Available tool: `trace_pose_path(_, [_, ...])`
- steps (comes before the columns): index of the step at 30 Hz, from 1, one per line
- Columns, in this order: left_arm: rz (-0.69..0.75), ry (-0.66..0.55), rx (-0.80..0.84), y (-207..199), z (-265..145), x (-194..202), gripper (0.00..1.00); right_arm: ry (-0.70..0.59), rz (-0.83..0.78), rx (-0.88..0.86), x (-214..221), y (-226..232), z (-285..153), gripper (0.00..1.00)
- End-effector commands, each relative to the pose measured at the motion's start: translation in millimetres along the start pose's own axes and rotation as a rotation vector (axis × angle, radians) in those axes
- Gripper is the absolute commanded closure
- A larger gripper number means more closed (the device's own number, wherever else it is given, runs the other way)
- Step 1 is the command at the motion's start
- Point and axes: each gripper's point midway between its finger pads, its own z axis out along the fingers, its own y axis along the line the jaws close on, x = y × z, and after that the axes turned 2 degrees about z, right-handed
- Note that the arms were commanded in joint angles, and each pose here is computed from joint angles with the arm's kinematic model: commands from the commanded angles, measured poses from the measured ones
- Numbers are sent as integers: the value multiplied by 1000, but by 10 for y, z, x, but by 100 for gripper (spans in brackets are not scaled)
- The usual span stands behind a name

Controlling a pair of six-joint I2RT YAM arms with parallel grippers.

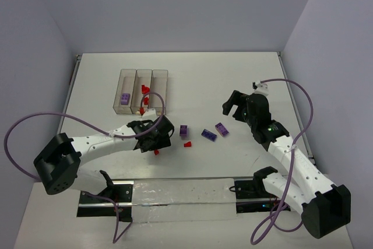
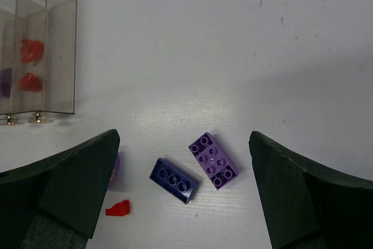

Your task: Sort the legos into containers by color

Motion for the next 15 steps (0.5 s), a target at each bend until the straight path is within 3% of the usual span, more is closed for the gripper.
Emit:
trace_pose_path(1, [-68, 19, -46, 53, 68, 80, 33, -39, 7, -29, -90, 83, -15, 0])
trace_pose_path(3, [-85, 29, -62, 81, 97, 121, 40, -37, 9, -26, -79, 73, -16, 0])
trace_pose_path(15, [-85, 47, -80, 119, 211, 219, 53, -37, 10, -37, -76, 94, -17, 0])
